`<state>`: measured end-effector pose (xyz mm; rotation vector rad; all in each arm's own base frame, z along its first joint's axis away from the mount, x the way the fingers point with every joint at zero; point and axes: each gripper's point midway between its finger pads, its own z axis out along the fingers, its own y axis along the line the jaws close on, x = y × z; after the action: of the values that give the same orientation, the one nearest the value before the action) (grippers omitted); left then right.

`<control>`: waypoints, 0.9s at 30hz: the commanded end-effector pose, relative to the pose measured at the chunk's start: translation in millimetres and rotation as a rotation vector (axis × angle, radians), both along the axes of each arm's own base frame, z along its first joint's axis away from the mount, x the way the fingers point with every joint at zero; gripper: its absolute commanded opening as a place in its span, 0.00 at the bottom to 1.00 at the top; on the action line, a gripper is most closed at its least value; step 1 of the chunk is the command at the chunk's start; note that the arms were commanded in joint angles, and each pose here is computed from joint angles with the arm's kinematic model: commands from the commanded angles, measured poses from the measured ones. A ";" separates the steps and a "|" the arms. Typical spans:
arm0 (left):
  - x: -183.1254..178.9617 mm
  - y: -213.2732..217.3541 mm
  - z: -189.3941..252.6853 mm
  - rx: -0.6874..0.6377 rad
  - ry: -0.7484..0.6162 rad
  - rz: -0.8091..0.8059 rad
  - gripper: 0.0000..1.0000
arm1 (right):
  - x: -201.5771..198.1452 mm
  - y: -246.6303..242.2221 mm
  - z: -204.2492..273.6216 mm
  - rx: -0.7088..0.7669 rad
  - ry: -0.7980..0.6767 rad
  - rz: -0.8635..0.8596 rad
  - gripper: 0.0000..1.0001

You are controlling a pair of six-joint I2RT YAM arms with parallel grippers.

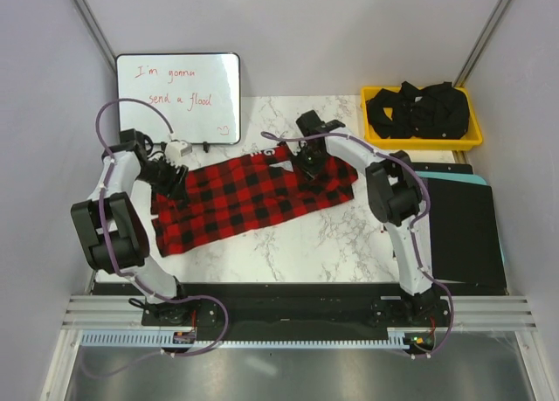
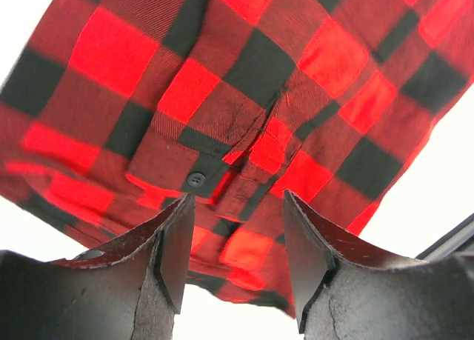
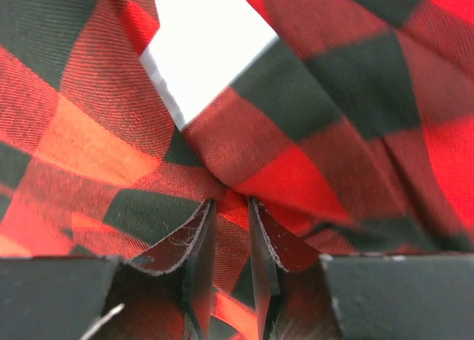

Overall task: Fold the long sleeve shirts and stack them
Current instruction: Fold the shirt

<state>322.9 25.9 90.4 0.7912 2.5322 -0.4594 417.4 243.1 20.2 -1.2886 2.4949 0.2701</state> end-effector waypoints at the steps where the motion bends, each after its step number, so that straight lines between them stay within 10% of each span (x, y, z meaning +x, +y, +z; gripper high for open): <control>1: 2.6 -3.5 -0.2 0.108 -0.095 -0.190 0.57 | 59.1 -32.1 11.0 -0.123 -0.131 -0.046 0.31; 7: -14.6 -48.3 -34.1 0.191 -0.066 -0.453 0.55 | 83.3 -79.1 66.8 -0.108 -0.224 -0.162 0.41; 16: -62.1 -95.7 -84.8 0.338 -0.011 -0.740 0.52 | -7.8 -42.3 129.7 0.241 -0.029 -0.272 0.43; 27: -139.6 -246.0 -47.7 0.068 0.179 -0.862 0.47 | -42.3 -67.8 65.1 0.158 0.008 -0.285 0.38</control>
<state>213.6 -177.3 18.0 2.1075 2.1059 -0.3730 359.1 175.9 110.4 -0.8968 2.5663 0.4233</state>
